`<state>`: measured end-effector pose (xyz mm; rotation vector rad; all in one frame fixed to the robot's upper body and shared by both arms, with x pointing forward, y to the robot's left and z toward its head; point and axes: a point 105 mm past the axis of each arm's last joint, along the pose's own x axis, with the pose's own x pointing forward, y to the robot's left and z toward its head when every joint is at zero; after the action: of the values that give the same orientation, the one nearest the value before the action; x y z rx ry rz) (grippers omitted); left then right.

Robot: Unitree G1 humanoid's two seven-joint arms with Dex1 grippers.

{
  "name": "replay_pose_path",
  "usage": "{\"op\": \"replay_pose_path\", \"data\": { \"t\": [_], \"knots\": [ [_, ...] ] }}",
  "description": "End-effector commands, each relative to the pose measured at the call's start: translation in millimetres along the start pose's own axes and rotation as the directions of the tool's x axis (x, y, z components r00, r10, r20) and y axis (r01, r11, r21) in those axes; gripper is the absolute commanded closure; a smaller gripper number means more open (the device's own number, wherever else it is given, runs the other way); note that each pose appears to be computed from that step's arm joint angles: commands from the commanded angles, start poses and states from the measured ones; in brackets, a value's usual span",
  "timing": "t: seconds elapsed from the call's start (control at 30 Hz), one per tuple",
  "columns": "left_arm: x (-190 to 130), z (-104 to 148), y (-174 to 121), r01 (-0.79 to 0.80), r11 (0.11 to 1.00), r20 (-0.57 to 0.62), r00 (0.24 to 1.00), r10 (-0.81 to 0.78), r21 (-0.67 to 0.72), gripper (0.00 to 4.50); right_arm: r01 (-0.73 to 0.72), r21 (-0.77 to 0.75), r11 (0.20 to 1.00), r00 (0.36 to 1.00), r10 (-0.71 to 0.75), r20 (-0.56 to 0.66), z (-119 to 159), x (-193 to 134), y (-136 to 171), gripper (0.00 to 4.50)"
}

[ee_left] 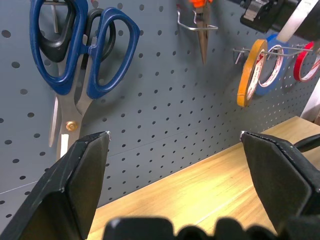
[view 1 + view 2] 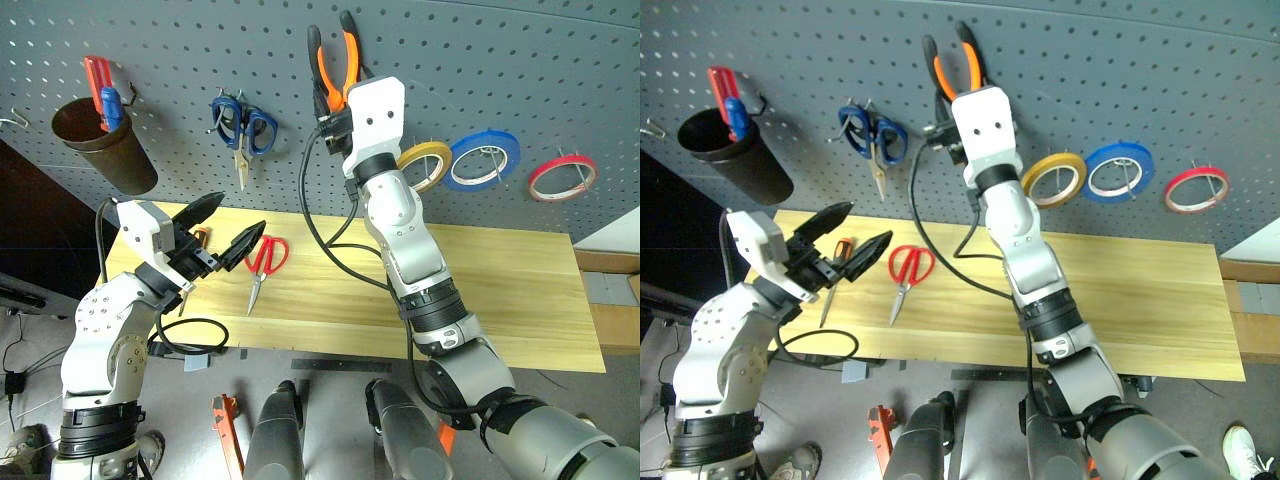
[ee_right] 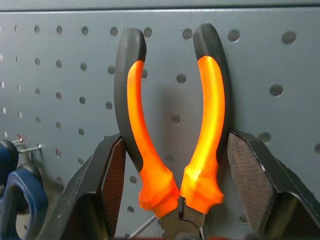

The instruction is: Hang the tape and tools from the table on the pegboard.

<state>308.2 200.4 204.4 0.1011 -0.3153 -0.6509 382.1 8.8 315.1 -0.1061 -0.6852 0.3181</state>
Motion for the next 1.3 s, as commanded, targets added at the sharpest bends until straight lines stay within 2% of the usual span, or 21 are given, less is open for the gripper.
{"op": "replay_pose_path", "data": {
  "t": [0.03, 0.07, 0.23, 0.27, 0.4, 0.67, 0.87, 0.97, 1.07, 1.1, 1.17, 1.2, 1.3],
  "knots": [
    [0.1, 7.4, -2.4, 0.006, 1.000, 0.028, 1.000, -0.007, 0.029, 0.00, -0.003, 0.014, 1.000, 0.999, 0.003, 0.041, 12.6, -0.5, 5.1, 1.93],
    [0.0, 7.3, -2.3, 0.005, 1.000, 0.027, 1.000, -0.006, 0.029, 0.00, -0.003, 0.015, 1.000, 0.999, 0.003, 0.039, 12.2, -0.9, 5.3, 1.93],
    [0.4, 5.6, -2.0, 0.001, 1.000, 0.025, 1.000, -0.001, 0.027, 0.00, 0.010, 0.020, 1.000, 1.000, -0.011, 0.015, 8.2, -2.2, 4.1, 0.24],
    [0.7, 5.2, -1.9, 0.000, 1.000, 0.024, 1.000, 0.000, 0.027, 0.00, 0.011, 0.015, 1.000, 1.000, -0.011, 0.013, 8.5, -2.1, 4.0, 0.06],
    [1.9, 4.1, -1.5, -0.005, 1.000, 0.023, 1.000, 0.004, 0.029, 0.00, 0.012, 0.012, 1.000, 1.000, -0.012, 0.017, 14.1, -0.4, 3.5, 0.06],
    [2.7, -3.5, -1.2, -0.030, 0.999, 0.009, 1.000, 0.030, 0.027, 0.00, 0.013, 0.117, 0.993, 0.989, -0.030, 0.143, 73.3, 6.8, -12.4, 0.06],
    [1.0, -14.5, 4.0, -0.096, 0.995, -0.034, 0.995, 0.097, 0.037, 0.00, -0.028, 0.299, 0.954, 0.984, -0.026, 0.174, 97.4, 7.7, -33.2, 0.06],
    [-4.9, -34.5, 10.8, -0.167, 0.985, -0.155, 0.973, 0.170, 0.035, 0.00, -0.145, 0.316, 0.938, 0.983, 0.101, 0.152, 90.7, -2.6, -35.5, 0.06],
    [-14.2, -56.6, 15.5, -0.240, 0.968, -0.294, 0.922, 0.252, 0.077, 0.00, -0.269, 0.365, 0.891, 0.963, 0.262, 0.069, 69.2, -25.6, -34.7, 0.06],
    [-19.8, -67.5, 13.1, -0.250, 0.965, -0.364, 0.894, 0.262, 0.081, 0.00, -0.348, 0.352, 0.869, 0.925, 0.378, -0.019, 50.6, -45.8, -33.9, 0.06],
    [-29.7, -85.2, 8.0, -0.263, 0.959, -0.475, 0.834, 0.280, 0.104, 0.00, -0.436, 0.355, 0.827, 0.841, 0.515, -0.168, 23.8, -82.3, -38.5, 0.06],
    [-33.1, -91.2, 4.6, -0.259, 0.960, -0.511, 0.814, 0.276, 0.106, 0.00, -0.458, 0.383, 0.802, 0.797, 0.561, -0.223, 15.8, -97.6, -40.7, 0.06],
    [-37.2, -97.9, 1.1, -0.287, 0.956, -0.557, 0.784, 0.274, 0.067, 0.00, -0.493, 0.437, 0.752, 0.714, 0.637, -0.290, 9.7, -121.5, -40.5, 0.06]
  ]
}}
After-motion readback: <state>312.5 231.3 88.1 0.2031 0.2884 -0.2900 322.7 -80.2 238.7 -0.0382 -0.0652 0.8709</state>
